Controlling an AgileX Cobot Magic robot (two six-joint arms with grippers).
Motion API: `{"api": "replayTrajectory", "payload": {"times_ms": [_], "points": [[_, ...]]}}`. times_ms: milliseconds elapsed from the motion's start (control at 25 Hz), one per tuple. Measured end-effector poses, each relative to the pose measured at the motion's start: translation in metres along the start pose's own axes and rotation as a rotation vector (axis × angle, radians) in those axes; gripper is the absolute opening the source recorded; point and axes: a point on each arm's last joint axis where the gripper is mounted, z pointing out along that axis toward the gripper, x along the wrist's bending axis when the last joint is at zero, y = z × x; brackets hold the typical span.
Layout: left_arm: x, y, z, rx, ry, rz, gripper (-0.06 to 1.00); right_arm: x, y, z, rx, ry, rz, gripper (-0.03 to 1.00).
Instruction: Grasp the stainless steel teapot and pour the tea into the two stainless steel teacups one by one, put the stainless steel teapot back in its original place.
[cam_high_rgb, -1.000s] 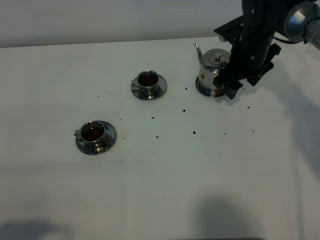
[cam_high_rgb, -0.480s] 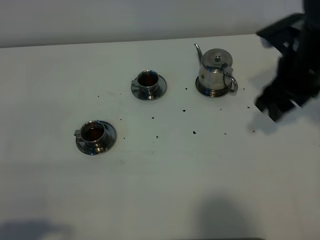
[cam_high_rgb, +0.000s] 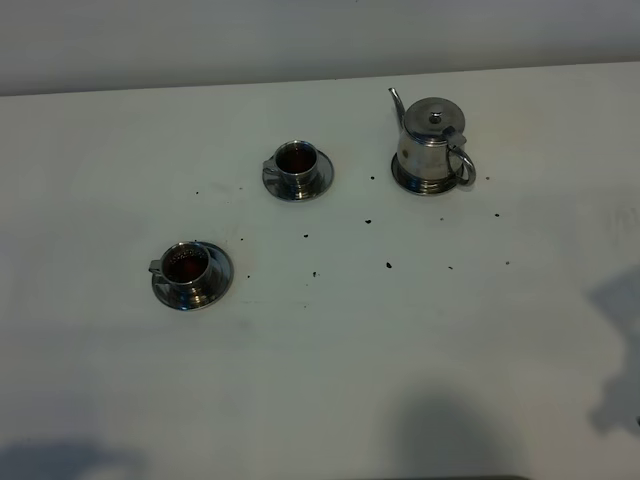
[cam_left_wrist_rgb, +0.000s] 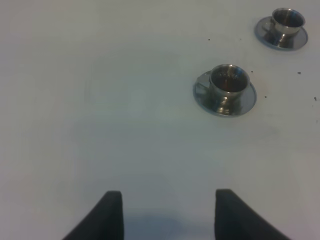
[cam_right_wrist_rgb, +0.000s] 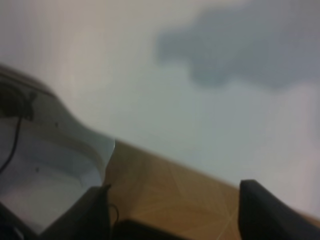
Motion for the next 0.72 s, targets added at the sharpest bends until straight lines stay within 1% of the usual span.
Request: {"api": "replayTrajectory", "payload": {"times_ms": [200,320,400,600,720], "points": [[0.000,0.000,0.000,0.000,0.000,0.000,0.45,0.006,-0.048,-0.005,-0.125,-0.003,0.004,0.53],[0.000,0.000,0.000,0.000,0.000,0.001,0.45,0.008,-0.067,-0.011,-0.224,-0.015,0.003,0.53],[0.000,0.000,0.000,0.000,0.000,0.001,0.45,0.009,-0.074,-0.017,-0.305,-0.025,0.003,0.53],[0.000,0.000,0.000,0.000,0.000,0.001,0.45,0.009,-0.081,-0.021,-0.442,-0.050,0.000,0.53],[0.000,0.000,0.000,0.000,0.000,0.001,0.45,0.009,-0.080,-0.020,-0.468,-0.053,0.000,0.53]]}}
